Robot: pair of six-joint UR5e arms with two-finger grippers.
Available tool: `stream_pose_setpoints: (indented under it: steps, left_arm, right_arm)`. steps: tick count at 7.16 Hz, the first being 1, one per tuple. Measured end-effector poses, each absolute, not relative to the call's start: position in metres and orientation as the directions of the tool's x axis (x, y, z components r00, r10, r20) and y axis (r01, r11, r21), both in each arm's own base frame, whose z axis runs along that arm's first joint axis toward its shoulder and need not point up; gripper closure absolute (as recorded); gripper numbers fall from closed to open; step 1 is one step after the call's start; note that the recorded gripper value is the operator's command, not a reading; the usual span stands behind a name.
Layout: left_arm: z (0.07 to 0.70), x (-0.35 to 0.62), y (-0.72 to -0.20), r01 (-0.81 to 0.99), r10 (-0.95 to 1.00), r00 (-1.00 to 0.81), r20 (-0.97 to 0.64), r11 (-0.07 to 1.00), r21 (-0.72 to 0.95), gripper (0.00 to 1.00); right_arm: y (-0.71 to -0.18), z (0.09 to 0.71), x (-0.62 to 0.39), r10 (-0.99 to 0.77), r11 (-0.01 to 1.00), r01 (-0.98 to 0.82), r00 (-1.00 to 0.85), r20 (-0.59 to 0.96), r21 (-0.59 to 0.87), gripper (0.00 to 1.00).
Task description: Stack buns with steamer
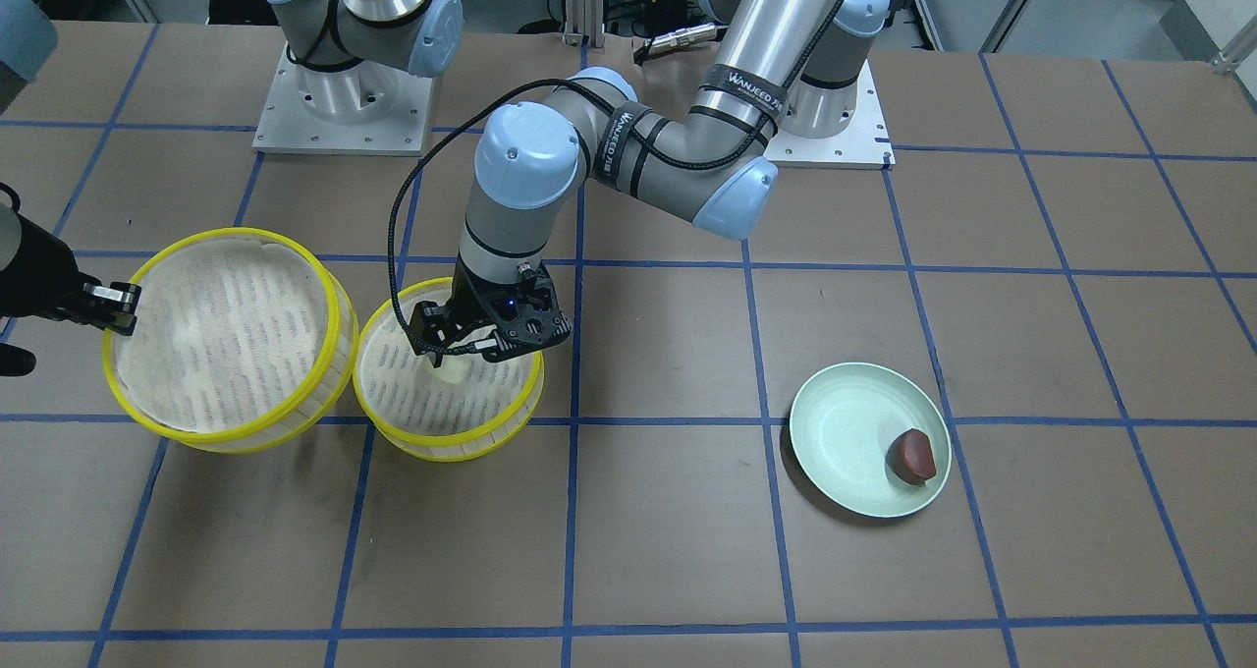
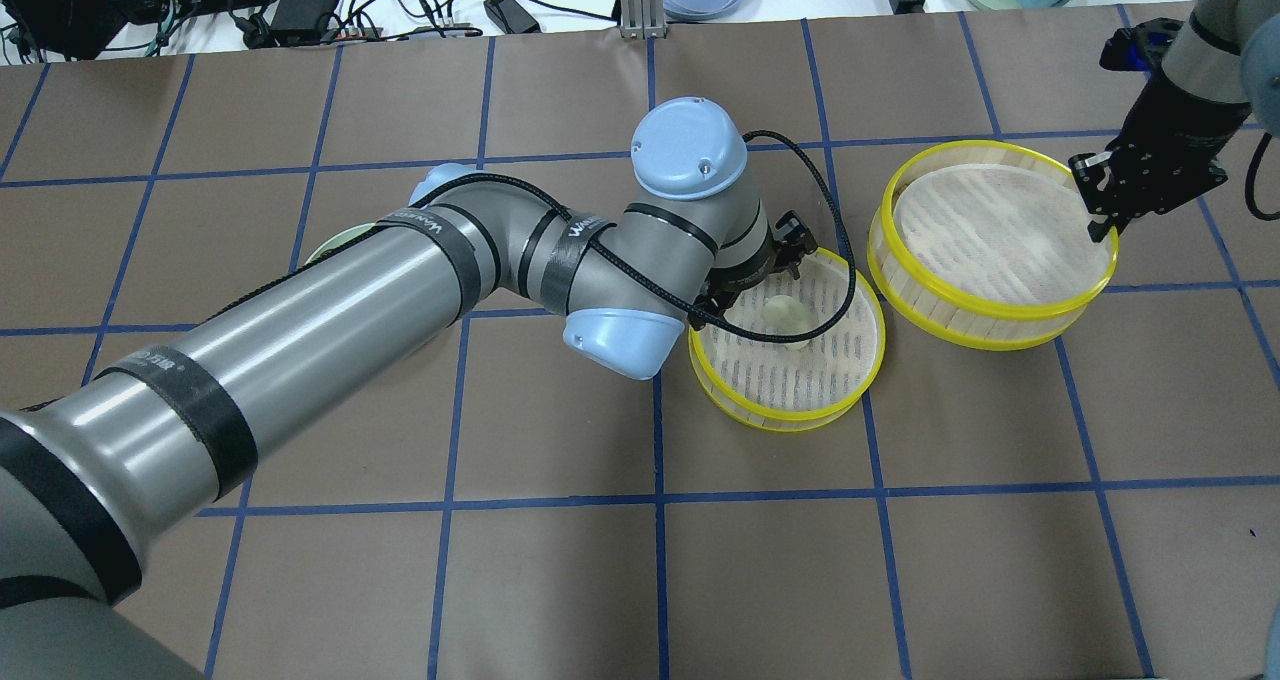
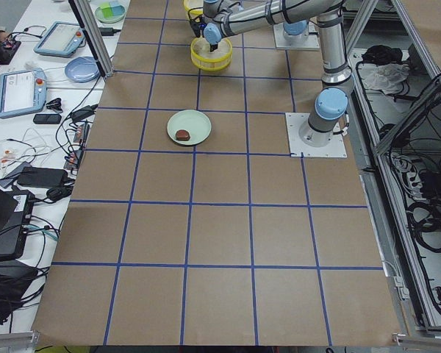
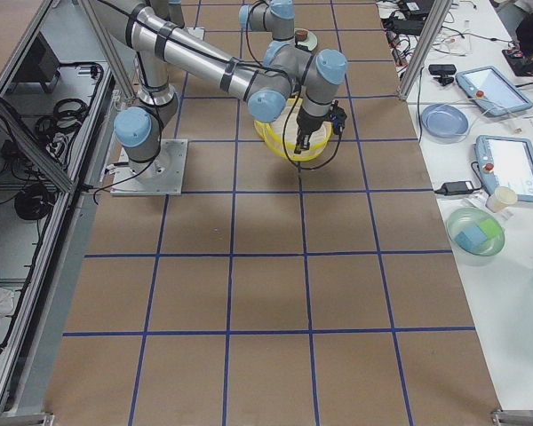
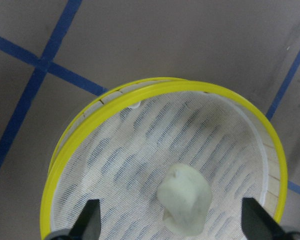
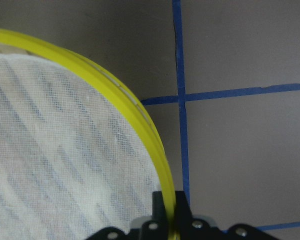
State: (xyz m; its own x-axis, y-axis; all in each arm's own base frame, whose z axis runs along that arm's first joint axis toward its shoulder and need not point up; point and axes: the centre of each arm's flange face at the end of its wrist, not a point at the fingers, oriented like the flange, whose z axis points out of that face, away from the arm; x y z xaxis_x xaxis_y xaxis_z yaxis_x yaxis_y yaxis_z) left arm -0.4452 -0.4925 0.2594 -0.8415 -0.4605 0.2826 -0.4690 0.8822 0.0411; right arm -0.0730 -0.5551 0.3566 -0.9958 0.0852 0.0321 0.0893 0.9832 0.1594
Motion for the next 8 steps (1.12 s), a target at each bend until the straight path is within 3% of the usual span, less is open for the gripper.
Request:
stream_pose_setpoints:
  steps: [3,8]
  left_arm:
    - [0.287,-0.420,-0.505,-0.402,-0.377,-0.885,0.275,0.915,-0.041,0.00]
    - [0.366,-0.201,-0.556,-0.130,-0.126,-0.988,0.087,0.991,-0.034,0.00]
  right_arm:
    - [-0.552,0.350,-0.054,0.110,0.978,0.115,-0.993,0.037,0.175,1.00]
    - [-0.531,0.331,0.065,0.195,0.966,0.204,-0.978,0.072,0.158,1.00]
